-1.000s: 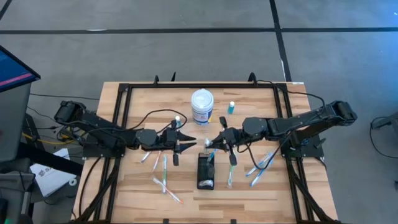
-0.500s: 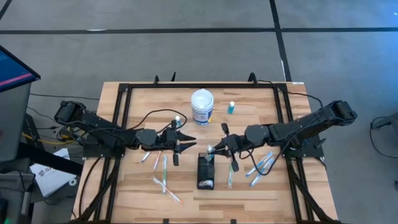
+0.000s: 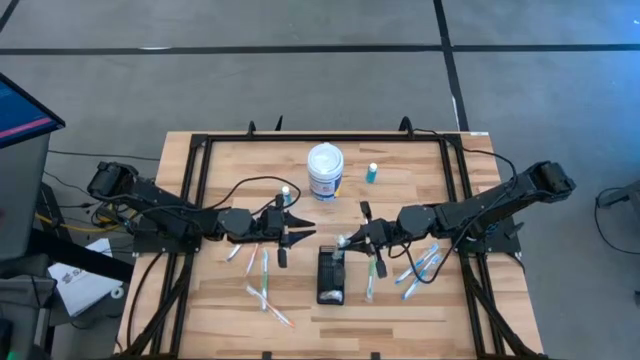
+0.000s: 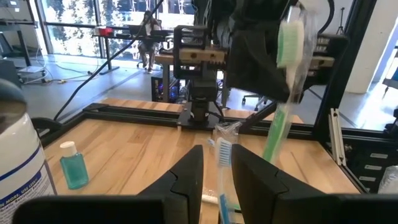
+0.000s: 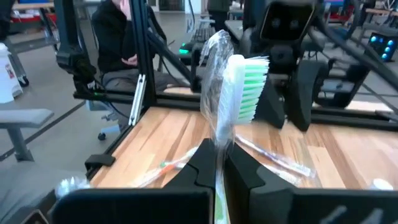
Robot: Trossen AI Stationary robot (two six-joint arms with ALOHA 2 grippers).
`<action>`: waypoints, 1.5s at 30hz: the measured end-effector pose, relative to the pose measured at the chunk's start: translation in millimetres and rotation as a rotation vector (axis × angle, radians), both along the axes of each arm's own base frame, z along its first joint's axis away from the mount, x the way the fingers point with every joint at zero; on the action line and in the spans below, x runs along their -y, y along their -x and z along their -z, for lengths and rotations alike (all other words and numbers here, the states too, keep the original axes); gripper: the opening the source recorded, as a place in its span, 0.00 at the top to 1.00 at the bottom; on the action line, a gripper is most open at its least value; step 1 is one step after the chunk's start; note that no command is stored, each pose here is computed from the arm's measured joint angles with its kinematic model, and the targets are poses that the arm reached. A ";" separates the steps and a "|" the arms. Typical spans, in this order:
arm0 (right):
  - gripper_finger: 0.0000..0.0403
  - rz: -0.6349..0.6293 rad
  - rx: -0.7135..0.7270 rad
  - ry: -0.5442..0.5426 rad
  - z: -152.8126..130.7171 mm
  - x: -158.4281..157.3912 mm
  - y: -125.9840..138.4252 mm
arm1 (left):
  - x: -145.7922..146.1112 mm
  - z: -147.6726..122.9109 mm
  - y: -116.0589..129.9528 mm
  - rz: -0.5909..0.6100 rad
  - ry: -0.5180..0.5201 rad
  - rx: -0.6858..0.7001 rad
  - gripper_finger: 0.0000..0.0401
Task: Pick & Place toothbrushing station
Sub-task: Put the left green toothbrush into the black mesh organizer
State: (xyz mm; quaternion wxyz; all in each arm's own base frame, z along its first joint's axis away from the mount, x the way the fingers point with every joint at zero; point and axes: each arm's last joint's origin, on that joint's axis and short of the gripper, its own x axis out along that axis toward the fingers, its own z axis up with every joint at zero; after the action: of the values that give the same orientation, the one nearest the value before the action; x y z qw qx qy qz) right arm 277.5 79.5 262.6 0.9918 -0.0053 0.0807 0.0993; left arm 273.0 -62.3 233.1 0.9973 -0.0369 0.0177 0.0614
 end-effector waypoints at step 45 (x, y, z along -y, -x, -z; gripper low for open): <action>1.00 0.052 -0.052 -0.006 66.2 -0.3 -7.5 | 2.9 0.0 0.6 0.011 0.000 0.000 0.81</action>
State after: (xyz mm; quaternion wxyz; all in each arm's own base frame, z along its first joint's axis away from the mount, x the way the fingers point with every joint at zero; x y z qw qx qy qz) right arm 285.0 79.8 196.4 0.9916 0.0026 0.1060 0.0738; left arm 272.4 -65.2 233.1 0.9976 -0.0368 0.0179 0.0561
